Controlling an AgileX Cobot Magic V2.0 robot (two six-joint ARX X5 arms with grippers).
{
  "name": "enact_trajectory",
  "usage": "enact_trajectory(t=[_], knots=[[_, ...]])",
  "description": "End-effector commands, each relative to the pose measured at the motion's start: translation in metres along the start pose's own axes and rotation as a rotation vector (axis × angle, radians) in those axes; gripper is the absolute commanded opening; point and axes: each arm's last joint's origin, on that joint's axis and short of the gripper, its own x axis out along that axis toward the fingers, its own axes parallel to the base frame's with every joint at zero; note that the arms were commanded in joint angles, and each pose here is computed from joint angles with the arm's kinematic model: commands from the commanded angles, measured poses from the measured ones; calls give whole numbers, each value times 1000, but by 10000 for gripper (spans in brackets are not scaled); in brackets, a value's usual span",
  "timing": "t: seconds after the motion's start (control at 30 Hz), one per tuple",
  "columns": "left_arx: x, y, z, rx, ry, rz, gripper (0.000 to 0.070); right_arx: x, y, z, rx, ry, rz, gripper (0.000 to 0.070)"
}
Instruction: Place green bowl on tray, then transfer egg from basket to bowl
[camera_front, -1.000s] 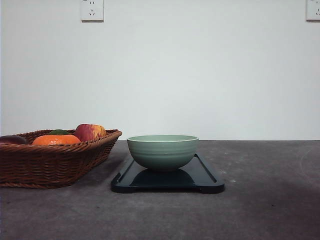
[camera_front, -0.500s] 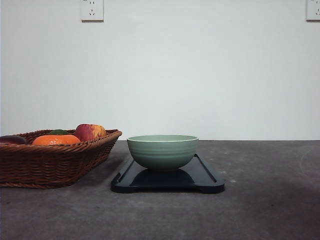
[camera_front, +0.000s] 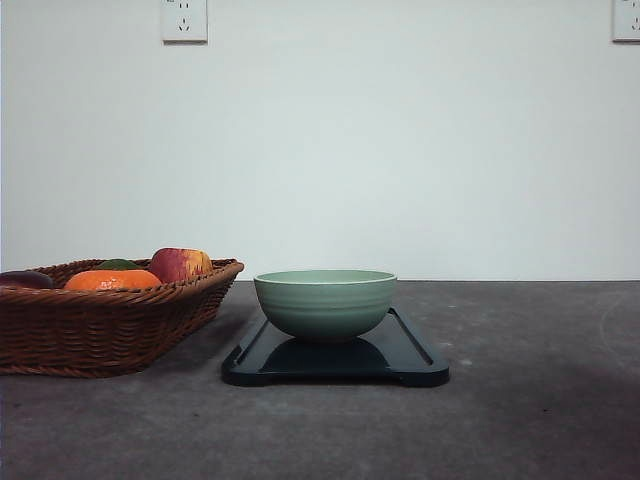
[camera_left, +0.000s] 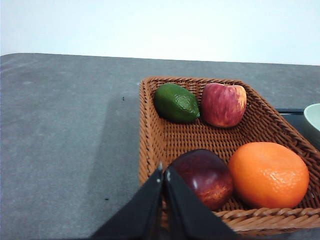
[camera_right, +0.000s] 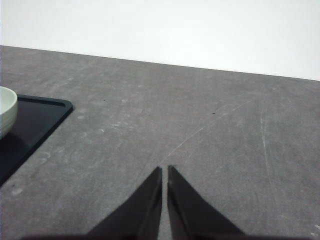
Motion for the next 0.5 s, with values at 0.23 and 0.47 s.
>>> enact_trajectory(t=[0.23,0.47], knots=[[2,0,-5,10,4,3,0,0,0,0,10,-7,0,11],[2,0,-5,10,4,3,0,0,0,0,10,-7,0,11]])
